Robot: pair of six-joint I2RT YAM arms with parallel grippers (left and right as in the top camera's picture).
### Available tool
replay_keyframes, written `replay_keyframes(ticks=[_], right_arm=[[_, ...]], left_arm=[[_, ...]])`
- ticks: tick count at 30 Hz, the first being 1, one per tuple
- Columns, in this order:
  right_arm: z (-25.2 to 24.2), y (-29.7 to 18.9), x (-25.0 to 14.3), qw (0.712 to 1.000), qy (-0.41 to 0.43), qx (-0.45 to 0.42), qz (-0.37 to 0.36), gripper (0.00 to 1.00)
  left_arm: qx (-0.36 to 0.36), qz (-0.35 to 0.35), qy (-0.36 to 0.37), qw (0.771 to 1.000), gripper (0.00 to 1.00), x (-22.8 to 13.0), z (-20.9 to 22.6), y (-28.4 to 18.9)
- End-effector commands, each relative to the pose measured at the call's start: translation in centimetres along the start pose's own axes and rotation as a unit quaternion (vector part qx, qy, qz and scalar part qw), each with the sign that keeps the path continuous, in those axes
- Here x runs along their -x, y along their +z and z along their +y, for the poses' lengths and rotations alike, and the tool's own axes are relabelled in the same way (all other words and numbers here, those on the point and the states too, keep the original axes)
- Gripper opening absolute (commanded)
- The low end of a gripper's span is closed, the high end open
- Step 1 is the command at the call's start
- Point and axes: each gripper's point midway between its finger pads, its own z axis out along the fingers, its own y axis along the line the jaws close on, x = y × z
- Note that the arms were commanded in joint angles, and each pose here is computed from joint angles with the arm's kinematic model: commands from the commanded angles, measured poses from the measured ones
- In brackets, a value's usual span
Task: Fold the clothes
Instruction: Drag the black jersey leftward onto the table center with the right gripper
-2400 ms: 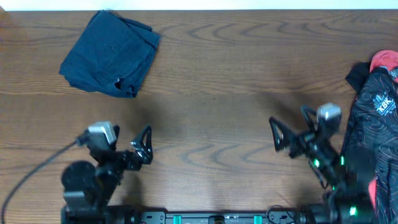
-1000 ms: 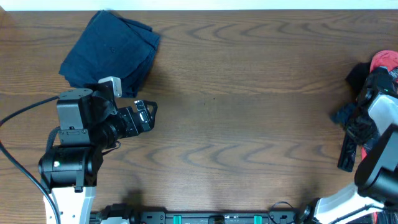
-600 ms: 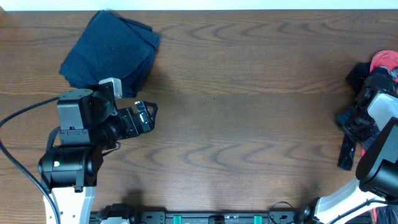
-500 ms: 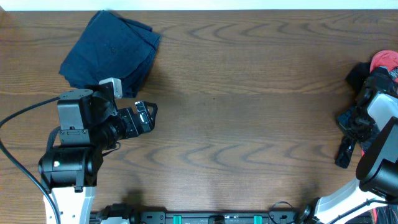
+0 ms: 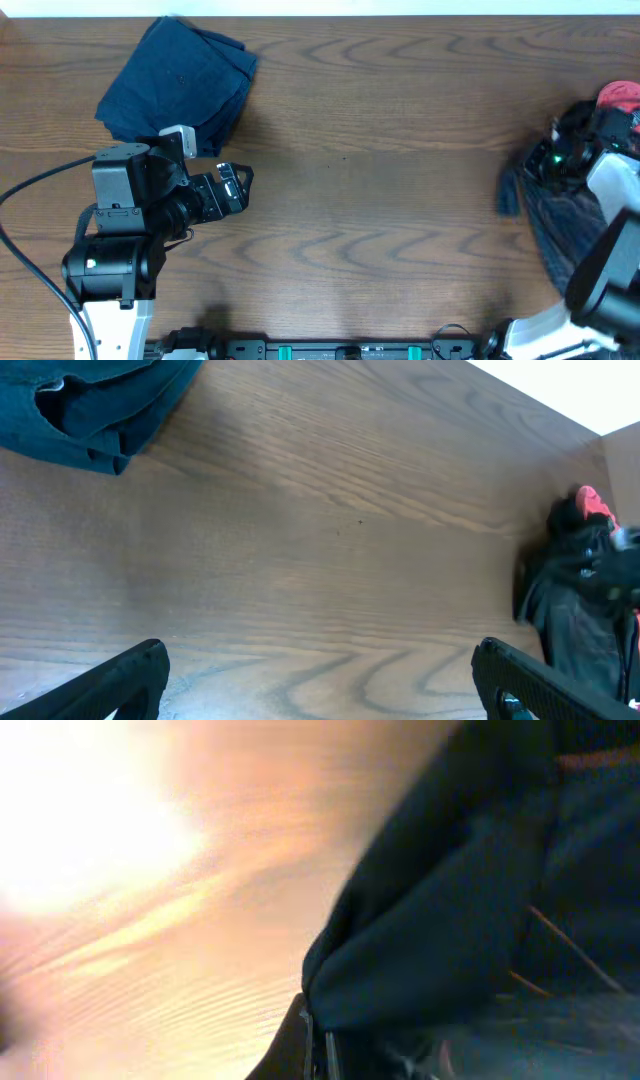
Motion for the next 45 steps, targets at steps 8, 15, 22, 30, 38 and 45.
replay_keyframes(ticks=[8, 15, 22, 30, 38, 45], right_arm=[[16.5, 0.8, -8.4, 0.975, -0.181, 0.113, 0.058, 0.01], [23.7, 5.2, -18.1, 0.941, -0.282, 0.142, 0.121, 0.01], [26.9, 6.3, -24.1, 0.909, -0.365, 0.154, 0.127, 0.43], [22.0, 4.1, -11.0, 0.967, -0.242, 0.085, 0.004, 0.40], [10.0, 3.7, -3.5, 0.998, -0.044, -0.040, -0.021, 0.06], [5.0, 8.7, -4.2, 0.994, 0.051, -0.100, 0.013, 0.01]], left_arm=[[-0.013, -0.015, 0.019, 1.000, 0.98, 0.8, -1.0, -0.8], [-0.012, -0.013, 0.018, 1.000, 0.98, 0.7, -0.9, -0.8], [-0.012, -0.013, 0.018, 1.000, 0.98, 0.7, -0.9, -0.8], [-0.012, -0.011, 0.017, 1.000, 0.98, 0.6, -0.9, -0.8], [-0.015, -0.013, 0.019, 1.000, 0.98, 0.7, -1.0, -0.8], [-0.014, -0.009, 0.017, 1.000, 0.98, 0.6, -0.9, -0.7]])
